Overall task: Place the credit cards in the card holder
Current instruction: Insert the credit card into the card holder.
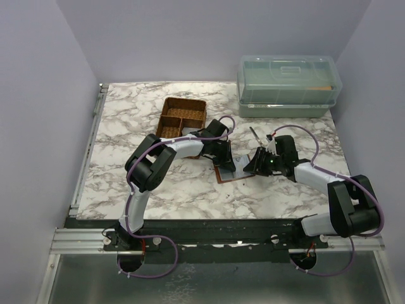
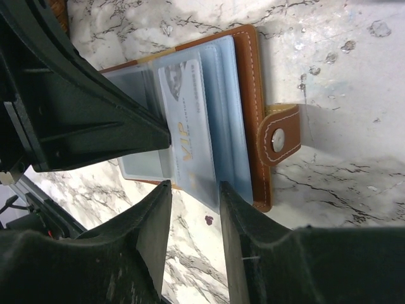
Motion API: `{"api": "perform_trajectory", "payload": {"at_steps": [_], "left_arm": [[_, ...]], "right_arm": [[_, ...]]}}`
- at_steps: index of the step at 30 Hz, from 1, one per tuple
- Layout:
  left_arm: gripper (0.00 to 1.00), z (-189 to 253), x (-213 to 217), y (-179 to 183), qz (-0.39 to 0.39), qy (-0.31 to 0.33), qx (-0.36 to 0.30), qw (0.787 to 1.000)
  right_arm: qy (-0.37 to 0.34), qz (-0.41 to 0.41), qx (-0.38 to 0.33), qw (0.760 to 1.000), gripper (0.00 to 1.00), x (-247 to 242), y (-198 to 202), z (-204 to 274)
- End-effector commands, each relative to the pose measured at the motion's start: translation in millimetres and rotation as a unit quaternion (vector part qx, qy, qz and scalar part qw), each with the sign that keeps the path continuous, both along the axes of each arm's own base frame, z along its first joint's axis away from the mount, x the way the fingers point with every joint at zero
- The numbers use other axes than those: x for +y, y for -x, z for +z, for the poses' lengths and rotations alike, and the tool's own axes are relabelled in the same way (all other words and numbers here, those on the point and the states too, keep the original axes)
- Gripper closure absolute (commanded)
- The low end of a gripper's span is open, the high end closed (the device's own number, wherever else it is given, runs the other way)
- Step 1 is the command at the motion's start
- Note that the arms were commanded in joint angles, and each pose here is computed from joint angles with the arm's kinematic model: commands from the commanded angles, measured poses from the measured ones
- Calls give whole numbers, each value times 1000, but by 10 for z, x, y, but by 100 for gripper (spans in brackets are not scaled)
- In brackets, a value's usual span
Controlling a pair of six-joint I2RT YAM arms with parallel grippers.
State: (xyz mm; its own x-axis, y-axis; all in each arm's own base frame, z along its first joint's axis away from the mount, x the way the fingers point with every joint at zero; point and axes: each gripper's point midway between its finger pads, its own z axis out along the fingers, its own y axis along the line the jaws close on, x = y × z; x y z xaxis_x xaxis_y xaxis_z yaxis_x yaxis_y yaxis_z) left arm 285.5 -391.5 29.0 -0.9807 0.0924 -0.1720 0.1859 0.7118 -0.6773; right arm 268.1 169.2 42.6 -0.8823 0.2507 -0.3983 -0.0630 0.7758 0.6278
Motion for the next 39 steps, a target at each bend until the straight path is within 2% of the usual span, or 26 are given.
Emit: {"api": "perform_trajectory", "payload": {"at_steps": [1, 8, 17, 20, 22, 28, 30, 32, 36, 38, 39], "left_arm": [[100, -241, 190, 59, 8, -44, 12, 999], [99, -141, 166, 41, 8, -34, 6, 999], [78, 464, 201, -18, 11, 18, -30, 999], [71, 699, 300, -21, 12, 42, -38, 998], [71, 868, 381, -32, 11, 63, -41, 997], [67, 1228, 964, -390, 83, 94, -51, 991], [65, 1293, 1176, -536, 112, 86, -68, 988], [61, 1314, 1377, -667, 144, 63, -85, 984], [55, 1125, 1766, -876, 184, -48, -116, 975], [43, 983, 1924, -938, 214, -96, -104, 967], [41, 948, 1981, -964, 232, -105, -92, 963]], "right_arm": [[-15, 13, -14, 1000, 62, 98, -44, 86], [-16, 23, -26, 999, 65, 169, -36, 197], [-50, 55, -31, 997, 61, 407, -65, 274], [-48, 66, -32, 996, 60, 503, -69, 293], [-45, 74, -31, 996, 60, 585, -69, 284], [-31, 135, -32, 990, 58, 1102, 49, 294], [-44, 152, -36, 987, 58, 1182, 106, 355], [-33, 134, -53, 989, 56, 1113, 75, 435], [43, 87, -84, 992, 47, 797, -2, 506], [73, 67, -85, 991, 44, 628, -17, 478], [86, 55, -83, 991, 44, 538, -29, 452]]}}
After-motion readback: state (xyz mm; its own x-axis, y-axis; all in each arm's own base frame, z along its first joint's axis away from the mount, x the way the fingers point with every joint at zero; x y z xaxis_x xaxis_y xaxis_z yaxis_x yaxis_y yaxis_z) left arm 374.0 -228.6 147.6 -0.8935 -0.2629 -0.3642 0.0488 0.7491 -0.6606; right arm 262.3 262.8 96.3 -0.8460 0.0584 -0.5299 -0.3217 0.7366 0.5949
